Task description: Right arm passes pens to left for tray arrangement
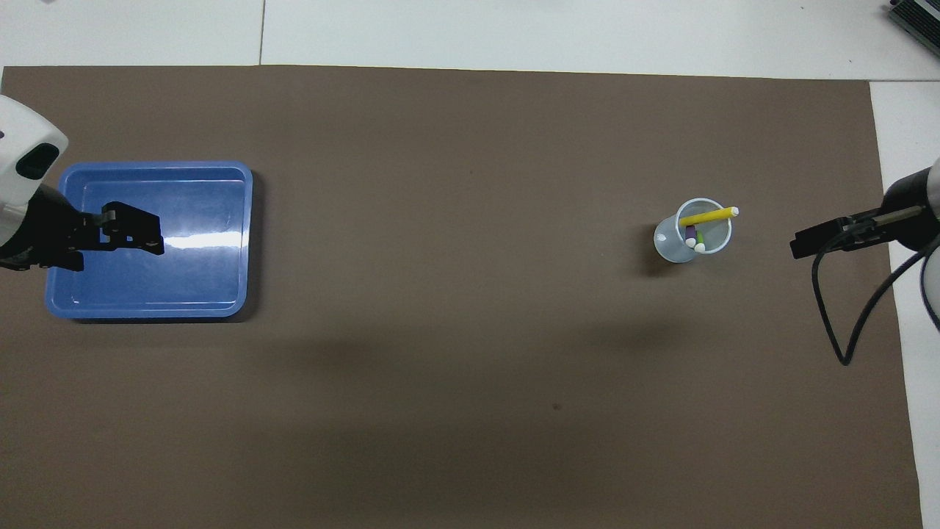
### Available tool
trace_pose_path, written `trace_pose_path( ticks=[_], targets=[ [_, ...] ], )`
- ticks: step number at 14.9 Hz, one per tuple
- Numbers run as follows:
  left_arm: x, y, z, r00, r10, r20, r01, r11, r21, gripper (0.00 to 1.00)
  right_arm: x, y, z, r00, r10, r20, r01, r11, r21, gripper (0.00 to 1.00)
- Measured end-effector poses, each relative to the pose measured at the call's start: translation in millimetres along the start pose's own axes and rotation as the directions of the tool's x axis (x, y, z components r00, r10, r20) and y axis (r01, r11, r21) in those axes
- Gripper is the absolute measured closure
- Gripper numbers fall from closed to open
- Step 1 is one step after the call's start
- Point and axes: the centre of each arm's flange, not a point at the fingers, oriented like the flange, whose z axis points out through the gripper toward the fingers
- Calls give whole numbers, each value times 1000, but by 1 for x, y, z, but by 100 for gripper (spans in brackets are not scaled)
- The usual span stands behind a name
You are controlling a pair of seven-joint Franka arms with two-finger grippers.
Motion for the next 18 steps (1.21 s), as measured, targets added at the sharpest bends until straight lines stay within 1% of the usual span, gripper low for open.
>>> trace_pose_path(
  ticks=[7,13,14,15,17,18],
  targets=[
    [-1,4,3,1000,0,9,0,1000,2,0,-3,-1,8,1000,0,23,0,1000,5,0],
    [-12,41,6,1000,4,13,-4,1000,8,0,-8,-2,13,999,-1,36,1,1000,7,0],
    [-13,44,7,1000,-27,13,27,1000,8,0,-8,-2,13,999,-1,36,1,1000,7,0],
    [-14,46,7,996,-85,14,85,996,10,0,-9,-2,13,999,-1,36,1,1000,7,0],
    [-14,47,9,978,-210,16,210,978,12,0,-9,-1,13,999,-14,35,14,1000,8,0],
    [-15,48,9,970,-244,16,244,970,13,0,-9,0,12,999,-38,35,38,999,8,0]
  ],
)
